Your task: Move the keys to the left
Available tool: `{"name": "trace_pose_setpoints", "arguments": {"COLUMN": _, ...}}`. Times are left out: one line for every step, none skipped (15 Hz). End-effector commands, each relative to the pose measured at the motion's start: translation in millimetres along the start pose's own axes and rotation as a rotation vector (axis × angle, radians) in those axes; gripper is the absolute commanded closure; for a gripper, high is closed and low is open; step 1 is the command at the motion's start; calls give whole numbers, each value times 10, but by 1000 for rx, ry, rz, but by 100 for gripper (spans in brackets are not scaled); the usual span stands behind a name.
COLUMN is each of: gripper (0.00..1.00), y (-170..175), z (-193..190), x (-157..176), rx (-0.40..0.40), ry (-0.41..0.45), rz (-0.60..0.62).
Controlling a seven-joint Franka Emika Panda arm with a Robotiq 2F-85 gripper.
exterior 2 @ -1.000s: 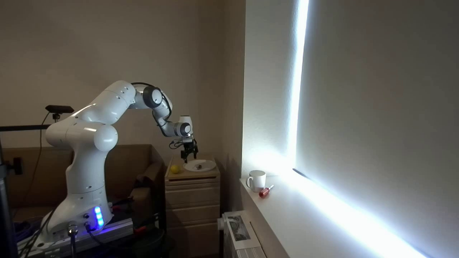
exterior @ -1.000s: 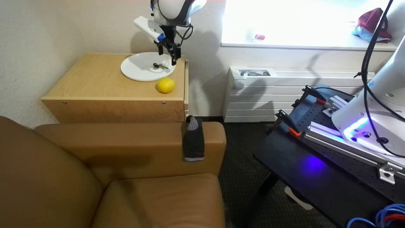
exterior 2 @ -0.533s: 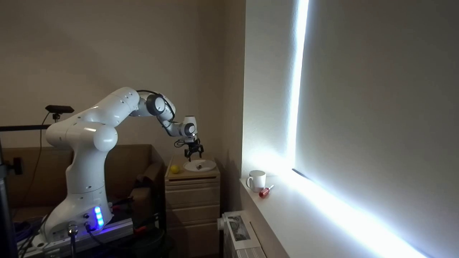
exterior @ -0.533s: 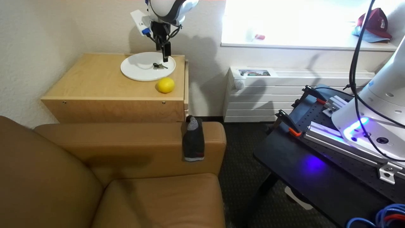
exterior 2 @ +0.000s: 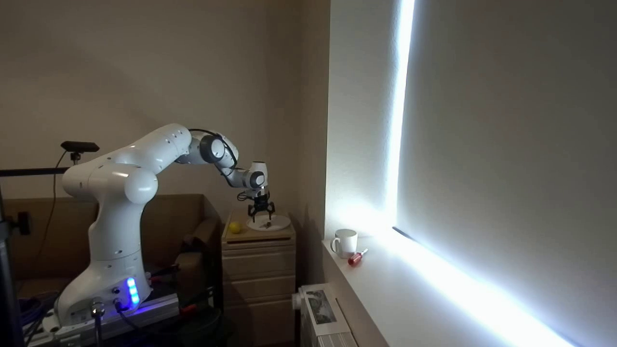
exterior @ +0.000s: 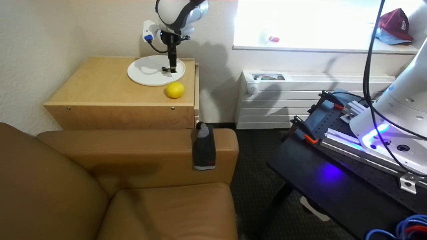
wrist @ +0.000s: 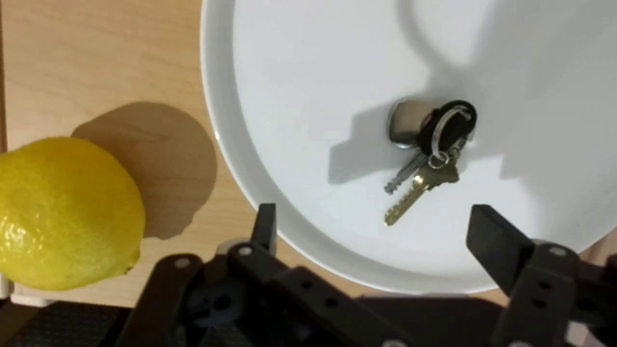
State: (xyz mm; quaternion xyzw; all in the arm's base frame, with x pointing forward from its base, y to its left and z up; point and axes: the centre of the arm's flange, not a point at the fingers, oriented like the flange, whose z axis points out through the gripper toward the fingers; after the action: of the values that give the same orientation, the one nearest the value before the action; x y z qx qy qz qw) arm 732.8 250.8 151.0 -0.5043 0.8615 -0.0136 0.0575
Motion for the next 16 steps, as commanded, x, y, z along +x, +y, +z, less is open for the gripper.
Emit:
{"name": "trace_pose_setpoints", "arguments": {"gripper": 0, "y": -282, "z": 168, "x": -166, "rx": -44, "ry": -64, "rz": 186}}
{"name": "trace_pose_setpoints", "arguments": {"gripper": 0, "y": -306, "z": 203, "x": -177, "rx": -33, "ry": -80, "rz": 228}}
{"name": "trace_pose_setpoints", "arguments": {"gripper": 0, "y": -330, "z": 240, "x": -184, "rx": -30, "ry": -83, "rz": 261}}
{"name": "trace_pose_setpoints", "arguments": {"gripper": 0, "y": -341, "z": 291, "x": -184, "rx": -21, "ry": -81, "rz": 291}}
{"name": "trace_pose_setpoints", "arguments": {"gripper": 0, "y": -340, "z": 326, "x": -188, "rx": -15, "ry": -81, "rz": 318}}
{"name": "trace_pose_setpoints", "arguments": {"gripper": 0, "y": -338, "z": 341, "x": -203, "rx": -9, "ry": -82, "rz": 338}}
{"name": "trace_pose_setpoints", "arguments": {"gripper": 0, "y": -199, "z": 236, "x": -20, "rx": -12, "ry": -60, "rz": 287}}
{"name": "trace_pose_setpoints", "arguments": {"gripper": 0, "y": -203, "z": 267, "x": -30, "rx": -10, "ry": -63, "rz": 288}}
{"name": "trace_pose_setpoints", "arguments": {"gripper": 0, "y": -204, "z": 289, "x": -34, "rx": -9, "ry": -64, "rz": 287}}
{"name": "trace_pose_setpoints", "arguments": {"gripper": 0, "y": -199, "z": 320, "x": -25, "rx": -2, "ry": -56, "rz": 275}}
{"name": "trace_pose_setpoints", "arguments": {"gripper": 0, "y": -196, "z": 344, "x": -19, "rx": 1, "ry": -48, "rz": 270}}
{"name": "trace_pose_setpoints", "arguments": {"gripper": 0, "y": -195, "z": 372, "x": -13, "rx": 5, "ry": -42, "rz": 268}}
{"name": "trace_pose_setpoints", "arguments": {"gripper": 0, "y": -196, "z": 393, "x": -5, "rx": 7, "ry": -39, "rz": 268}}
{"name": "trace_pose_setpoints", "arguments": {"gripper": 0, "y": -200, "z": 408, "x": 4, "rx": 9, "ry": -37, "rz": 265}}
{"name": "trace_pose_setpoints", "arguments": {"gripper": 2, "y": -201, "z": 418, "x": 13, "rx": 10, "ry": -39, "rz": 262}}
{"name": "trace_pose_setpoints", "arguments": {"gripper": 26, "y": -202, "z": 420, "x": 14, "rx": 14, "ry": -40, "rz": 260}}
